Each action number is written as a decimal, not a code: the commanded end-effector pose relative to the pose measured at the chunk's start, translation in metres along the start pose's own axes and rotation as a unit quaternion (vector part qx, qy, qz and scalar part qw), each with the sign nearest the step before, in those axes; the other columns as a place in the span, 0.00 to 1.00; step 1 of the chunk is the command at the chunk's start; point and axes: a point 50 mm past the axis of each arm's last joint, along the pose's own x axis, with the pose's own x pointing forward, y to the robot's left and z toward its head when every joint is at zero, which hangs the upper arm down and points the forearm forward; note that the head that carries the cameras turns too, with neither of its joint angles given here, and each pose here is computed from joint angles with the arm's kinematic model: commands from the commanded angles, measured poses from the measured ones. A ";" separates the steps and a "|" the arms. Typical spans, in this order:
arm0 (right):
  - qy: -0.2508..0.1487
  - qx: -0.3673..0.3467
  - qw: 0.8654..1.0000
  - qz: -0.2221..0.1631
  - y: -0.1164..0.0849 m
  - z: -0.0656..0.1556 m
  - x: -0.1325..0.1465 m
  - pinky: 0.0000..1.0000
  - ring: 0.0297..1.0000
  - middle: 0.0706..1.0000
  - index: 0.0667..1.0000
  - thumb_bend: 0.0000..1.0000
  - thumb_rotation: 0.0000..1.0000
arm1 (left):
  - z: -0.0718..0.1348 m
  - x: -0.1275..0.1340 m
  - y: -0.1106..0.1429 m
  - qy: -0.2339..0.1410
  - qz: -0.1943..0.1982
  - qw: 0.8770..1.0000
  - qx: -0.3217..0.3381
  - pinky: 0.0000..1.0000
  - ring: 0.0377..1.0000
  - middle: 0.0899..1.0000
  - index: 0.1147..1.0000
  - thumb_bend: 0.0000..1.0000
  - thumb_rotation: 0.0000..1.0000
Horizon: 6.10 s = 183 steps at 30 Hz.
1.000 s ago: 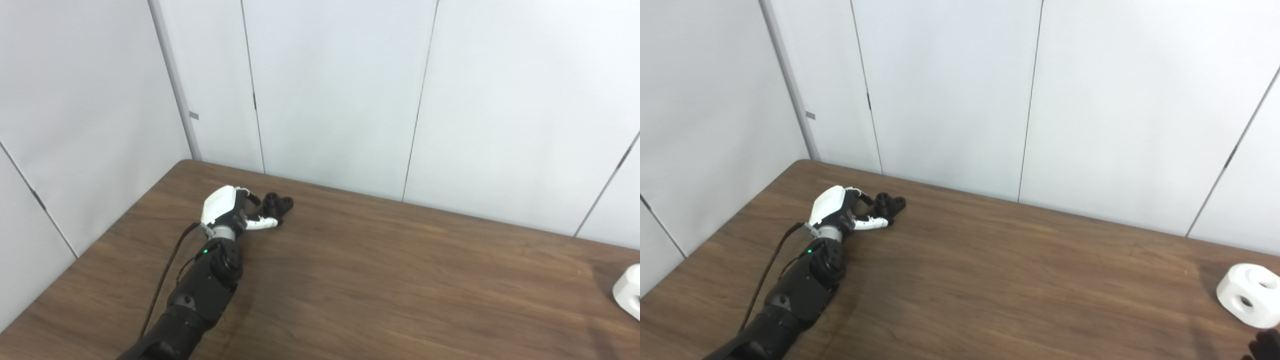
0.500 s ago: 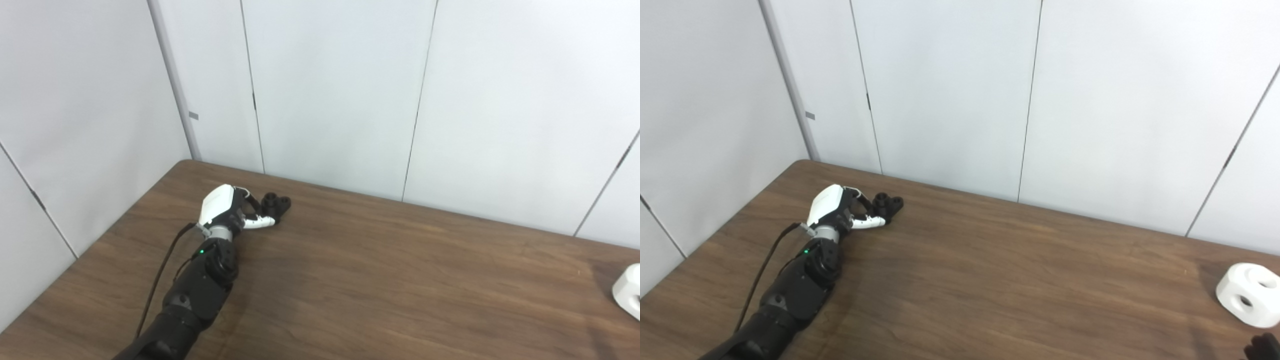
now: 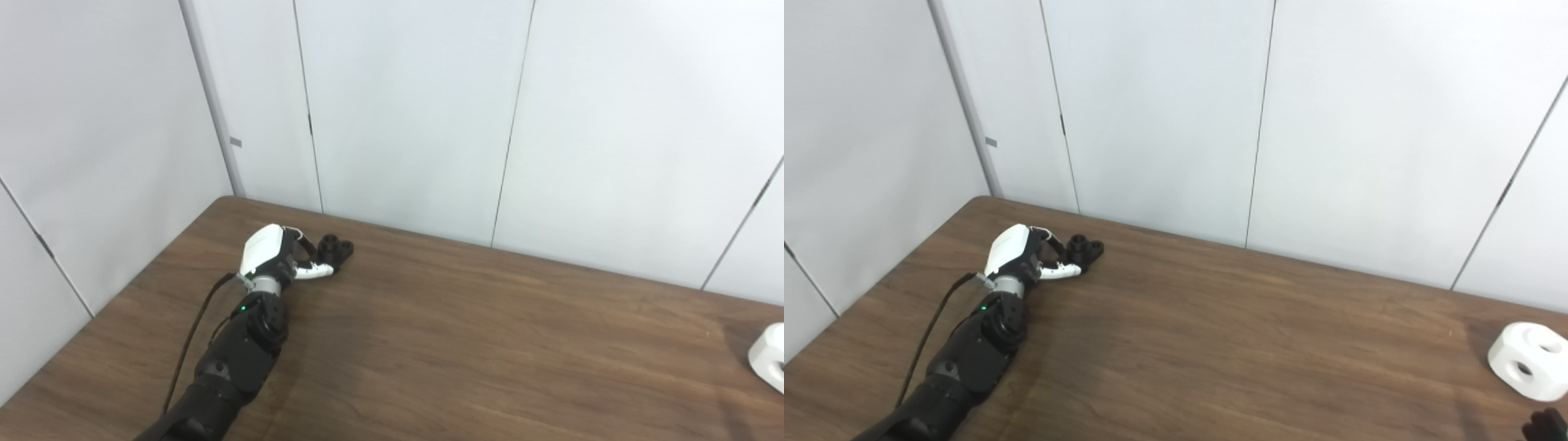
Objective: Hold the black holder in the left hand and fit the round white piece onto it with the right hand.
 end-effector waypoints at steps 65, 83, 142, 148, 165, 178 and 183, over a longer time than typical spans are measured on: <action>0.096 0.023 0.995 -0.035 0.054 0.001 -0.030 1.00 1.00 0.97 0.96 0.63 0.96 | 0.058 -0.229 -0.072 -0.323 -0.161 0.932 -0.029 0.97 0.88 0.80 0.42 0.52 0.05; 0.097 0.016 0.994 -0.039 0.061 0.006 -0.027 1.00 0.99 0.96 0.95 0.66 0.96 | 0.051 -0.249 -0.087 -0.330 -0.188 0.925 -0.013 1.00 0.89 0.80 0.42 0.52 0.05; 0.024 -0.352 0.921 -0.164 -0.011 0.092 0.166 0.90 0.93 0.93 0.77 0.87 0.32 | 0.019 -0.240 -0.073 -0.329 -0.186 0.926 0.009 0.90 0.81 0.74 0.42 0.52 0.05; 0.042 -0.381 0.909 -0.161 -0.022 0.086 0.187 0.87 0.95 0.95 0.77 0.90 0.29 | 0.020 -0.242 -0.074 -0.329 -0.189 0.925 0.011 0.89 0.82 0.74 0.42 0.52 0.05; 0.109 -0.458 0.869 -0.156 -0.045 0.095 0.225 1.00 1.00 1.00 0.81 0.93 0.27 | 0.021 -0.248 -0.080 -0.326 -0.191 0.926 0.008 0.88 0.81 0.73 0.42 0.52 0.05; 0.133 -0.480 0.850 -0.171 -0.055 0.095 0.238 0.98 1.00 1.00 0.80 0.90 0.27 | 0.021 -0.248 -0.081 -0.325 -0.194 0.926 0.007 0.89 0.82 0.73 0.42 0.52 0.05; 0.144 -0.486 0.845 -0.169 -0.054 0.090 0.240 0.97 1.00 0.99 0.78 0.92 0.27 | 0.022 -0.247 -0.081 -0.326 -0.191 0.926 0.006 0.88 0.81 0.73 0.42 0.52 0.05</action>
